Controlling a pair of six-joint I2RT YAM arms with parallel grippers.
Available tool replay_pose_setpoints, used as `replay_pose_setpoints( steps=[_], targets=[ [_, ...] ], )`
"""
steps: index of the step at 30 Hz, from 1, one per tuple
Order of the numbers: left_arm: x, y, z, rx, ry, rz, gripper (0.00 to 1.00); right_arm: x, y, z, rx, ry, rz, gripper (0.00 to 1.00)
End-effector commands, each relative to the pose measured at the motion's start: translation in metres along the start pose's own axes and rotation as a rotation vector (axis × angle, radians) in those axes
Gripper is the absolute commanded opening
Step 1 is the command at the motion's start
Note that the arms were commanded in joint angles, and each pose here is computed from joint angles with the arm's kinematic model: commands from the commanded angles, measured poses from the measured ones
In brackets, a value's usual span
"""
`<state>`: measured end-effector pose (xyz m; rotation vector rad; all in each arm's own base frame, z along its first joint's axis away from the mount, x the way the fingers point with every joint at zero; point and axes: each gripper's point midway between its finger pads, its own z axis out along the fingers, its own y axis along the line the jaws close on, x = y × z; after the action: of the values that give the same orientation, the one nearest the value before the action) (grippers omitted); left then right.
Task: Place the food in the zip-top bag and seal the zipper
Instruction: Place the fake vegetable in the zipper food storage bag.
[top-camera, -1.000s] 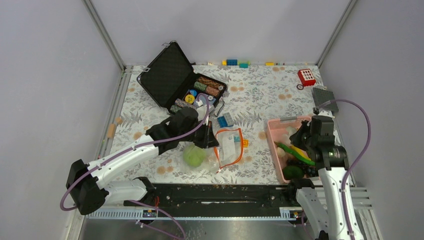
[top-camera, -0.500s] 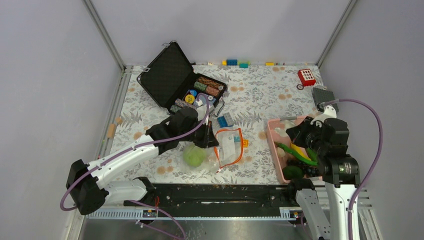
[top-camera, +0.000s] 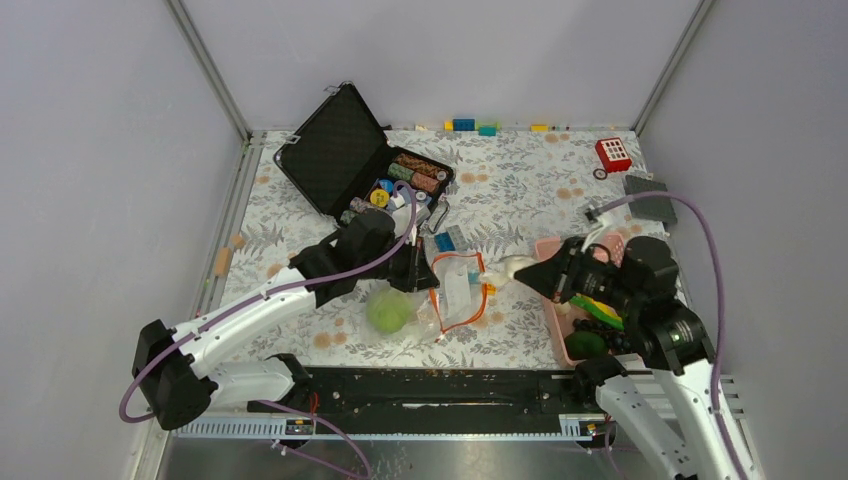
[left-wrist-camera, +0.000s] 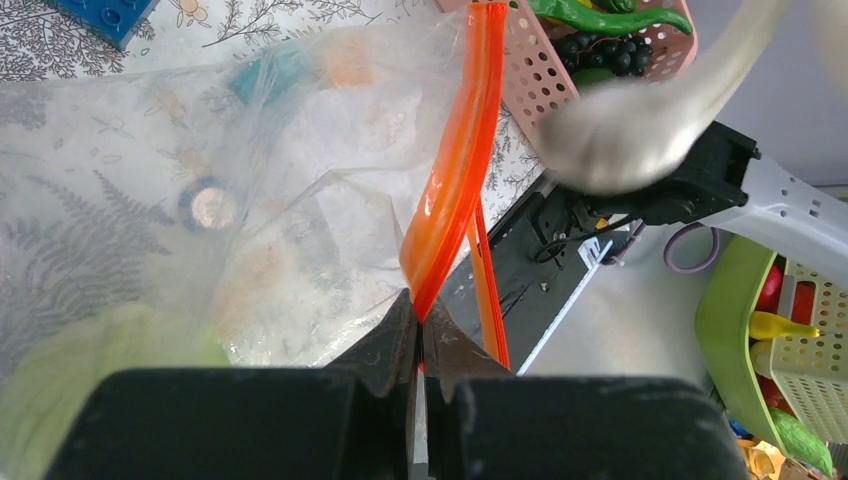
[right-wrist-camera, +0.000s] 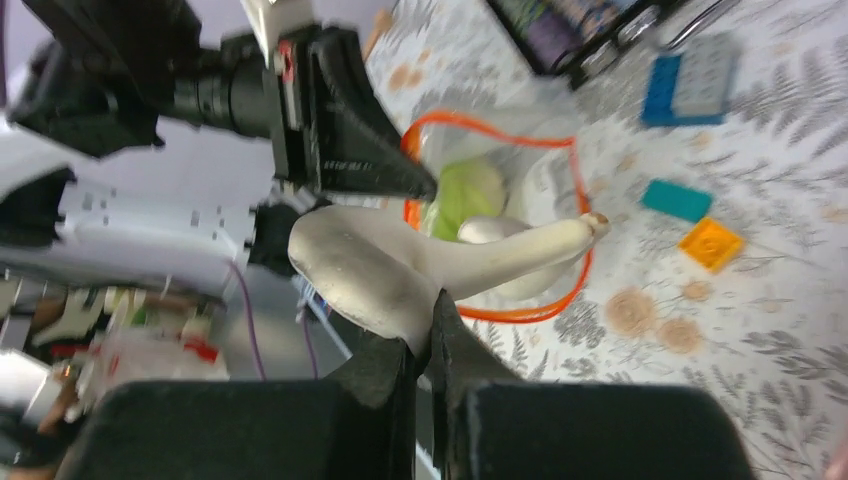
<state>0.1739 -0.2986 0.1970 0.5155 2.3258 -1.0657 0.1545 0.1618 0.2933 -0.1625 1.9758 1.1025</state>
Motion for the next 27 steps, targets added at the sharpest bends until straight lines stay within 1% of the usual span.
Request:
replay_pose_setpoints(
  steps=[1, 5, 11, 14, 19, 24, 27],
  targets=[
    [-0.027, -0.020, -0.008, 0.054, -0.075, 0.013, 0.00, 0.008, 0.015, 0.033, -0.056, 0.054, -0.030, 0.00],
    [-0.027, -0.022, -0.010, 0.059, -0.079, 0.008, 0.00, 0.015, 0.022, 0.062, -0.082, 0.088, -0.044, 0.00],
    [-0.025, -0.024, -0.011, 0.074, -0.070, 0.007, 0.00, 0.031, 0.001, 0.099, 0.019, 0.093, -0.027, 0.00],
    [-0.026, -0.025, -0.012, 0.078, -0.074, 0.006, 0.00, 0.044, 0.005, 0.115, -0.006, 0.126, -0.012, 0.00],
    [-0.030, -0.031, -0.017, 0.100, -0.095, 0.012, 0.00, 0.073, -0.001, 0.135, 0.035, 0.217, 0.022, 0.00],
    [-0.034, -0.034, -0.024, 0.106, -0.127, 0.019, 0.00, 0.085, -0.014, 0.145, 0.119, 0.252, 0.051, 0.00],
    [-0.035, -0.035, -0.026, 0.113, -0.140, 0.021, 0.00, 0.090, -0.019, 0.148, 0.153, 0.283, 0.054, 0.06]
  ],
)
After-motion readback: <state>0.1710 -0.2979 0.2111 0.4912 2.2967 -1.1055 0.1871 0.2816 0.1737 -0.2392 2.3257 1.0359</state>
